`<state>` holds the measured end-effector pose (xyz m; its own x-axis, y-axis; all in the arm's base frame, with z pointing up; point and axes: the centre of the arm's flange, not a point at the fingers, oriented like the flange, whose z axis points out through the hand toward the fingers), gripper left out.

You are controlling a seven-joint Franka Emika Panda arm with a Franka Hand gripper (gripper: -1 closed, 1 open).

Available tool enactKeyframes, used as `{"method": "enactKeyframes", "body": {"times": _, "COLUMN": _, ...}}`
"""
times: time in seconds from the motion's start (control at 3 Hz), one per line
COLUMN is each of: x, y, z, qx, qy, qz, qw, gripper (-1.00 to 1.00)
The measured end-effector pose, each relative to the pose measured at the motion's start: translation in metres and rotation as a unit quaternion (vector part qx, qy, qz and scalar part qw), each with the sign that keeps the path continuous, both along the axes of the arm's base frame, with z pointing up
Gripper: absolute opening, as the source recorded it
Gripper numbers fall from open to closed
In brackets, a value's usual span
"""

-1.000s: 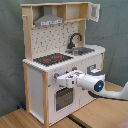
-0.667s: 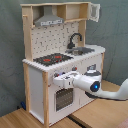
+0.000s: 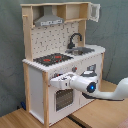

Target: Play with the kitchen

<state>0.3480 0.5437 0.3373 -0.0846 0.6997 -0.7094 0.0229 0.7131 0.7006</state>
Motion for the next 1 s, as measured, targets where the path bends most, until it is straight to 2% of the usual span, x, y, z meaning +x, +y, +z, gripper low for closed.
{"method": "enactKeyframes", "body": {"times": 0.33, "x": 0.0022, "y": -0.0049, "z": -0.0001, "qx": 0.017, "qy": 0.001, "qz": -0.011, "qw": 0.9998, "gripper": -1.00}}
{"method": "enactKeyframes", "body": {"times": 0.67, "x": 0.0022, "y": -0.0048, "z": 0.0001, "qx": 0.077, "qy": 0.004, "qz": -0.016, "qw": 0.9969, "gripper": -1.00}}
{"method": "enactKeyframes", "body": {"times": 1.0, "x": 0.0021, "y": -0.0044, "z": 0.0009, "qx": 0.147, "qy": 0.009, "qz": -0.022, "qw": 0.9889, "gripper": -1.00}}
